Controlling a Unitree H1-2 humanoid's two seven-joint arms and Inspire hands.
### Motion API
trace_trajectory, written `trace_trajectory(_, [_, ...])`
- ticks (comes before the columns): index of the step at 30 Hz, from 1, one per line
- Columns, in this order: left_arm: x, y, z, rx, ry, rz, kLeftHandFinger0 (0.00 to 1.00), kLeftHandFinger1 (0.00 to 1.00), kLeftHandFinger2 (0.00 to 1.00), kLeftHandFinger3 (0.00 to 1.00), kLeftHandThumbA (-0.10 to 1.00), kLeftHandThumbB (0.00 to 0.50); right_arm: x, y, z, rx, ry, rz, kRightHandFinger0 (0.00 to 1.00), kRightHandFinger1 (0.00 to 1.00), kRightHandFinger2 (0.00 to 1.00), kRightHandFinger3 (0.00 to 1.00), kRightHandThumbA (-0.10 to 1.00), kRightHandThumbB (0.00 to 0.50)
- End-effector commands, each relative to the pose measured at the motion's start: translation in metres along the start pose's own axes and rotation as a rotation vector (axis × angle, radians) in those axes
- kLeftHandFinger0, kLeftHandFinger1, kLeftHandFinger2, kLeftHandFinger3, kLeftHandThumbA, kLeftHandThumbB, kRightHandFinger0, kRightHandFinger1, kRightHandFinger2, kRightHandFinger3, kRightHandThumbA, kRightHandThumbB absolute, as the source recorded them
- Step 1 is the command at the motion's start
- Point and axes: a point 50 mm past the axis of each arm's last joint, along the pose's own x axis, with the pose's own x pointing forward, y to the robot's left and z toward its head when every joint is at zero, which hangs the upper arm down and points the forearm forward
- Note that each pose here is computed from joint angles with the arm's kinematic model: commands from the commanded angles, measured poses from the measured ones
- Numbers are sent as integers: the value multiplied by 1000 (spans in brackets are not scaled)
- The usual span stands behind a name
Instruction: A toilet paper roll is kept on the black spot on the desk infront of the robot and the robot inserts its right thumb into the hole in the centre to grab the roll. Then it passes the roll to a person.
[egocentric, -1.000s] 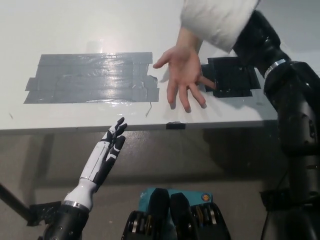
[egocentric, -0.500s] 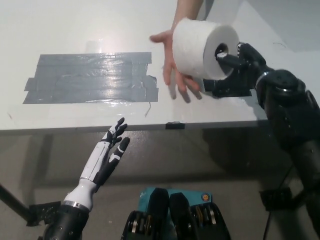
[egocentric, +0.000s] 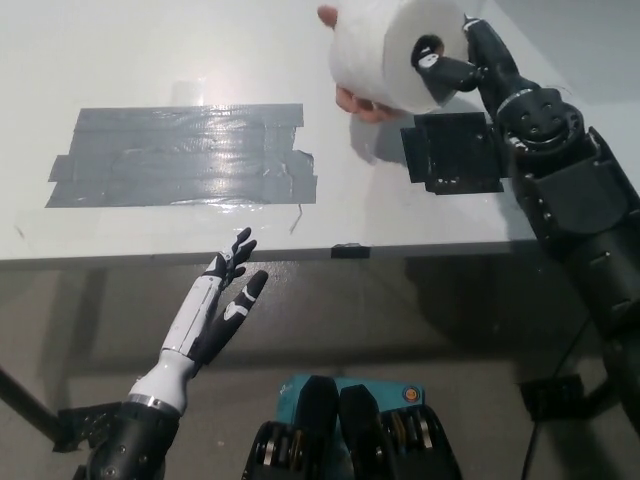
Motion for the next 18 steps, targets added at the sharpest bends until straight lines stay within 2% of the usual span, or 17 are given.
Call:
trace_trajectory(1, [9, 5, 15, 3, -48, -4, 1000, 1000, 1000, 1000, 887, 1, 3, -6, 58, -124, -143, 68, 380, 513, 704, 907, 266, 362])
trace_trajectory(2, [8, 5, 15, 3, -49, -4, 1000, 1000, 1000, 1000, 887, 1, 0, -7, 63, -179, -123, 136, 655, 791, 967, 1000, 316, 385])
trace_trajectory(3, [9, 5, 15, 3, -50, -4, 1000, 1000, 1000, 1000, 886, 0, -1, -8, 64, -204, -122, 177, 837, 964, 1000, 1000, 334, 397])
trace_trajectory(4, [9, 5, 15, 6, -51, -5, 1000, 1000, 1000, 1000, 887, 1, -3, -9, 64, -219, -112, 218, 1000, 1000, 1000, 1000, 339, 418])
trace_trajectory(5, [10, 5, 15, 4, -50, -5, 1000, 1000, 1000, 1000, 886, 2, -6, -10, 65, -240, -100, 240, 1000, 1000, 1000, 1000, 359, 432])
trace_trajectory(7, [10, 5, 15, -3, -46, -4, 1000, 1000, 1000, 1000, 886, 6, -9, -11, 65, -293, -95, 268, 1000, 1000, 1000, 1000, 400, 426])
trace_trajectory(9, [10, 5, 16, -3, -37, -8, 1000, 1000, 1000, 1000, 892, 17, -11, -14, 64, -357, -54, 295, 1000, 1000, 1000, 1000, 538, 487])
trace_trajectory(13, [10, 4, 16, 0, -41, -8, 1000, 1000, 1000, 1000, 891, 7, -12, -23, 56, -378, -28, 328, 1000, 1000, 1000, 1000, 594, 500])
trace_trajectory(18, [12, 5, 16, -4, -44, -8, 1000, 1000, 1000, 1000, 888, 15, -14, -41, 52, -302, -40, 303, 1000, 1000, 1000, 1000, 606, 500])
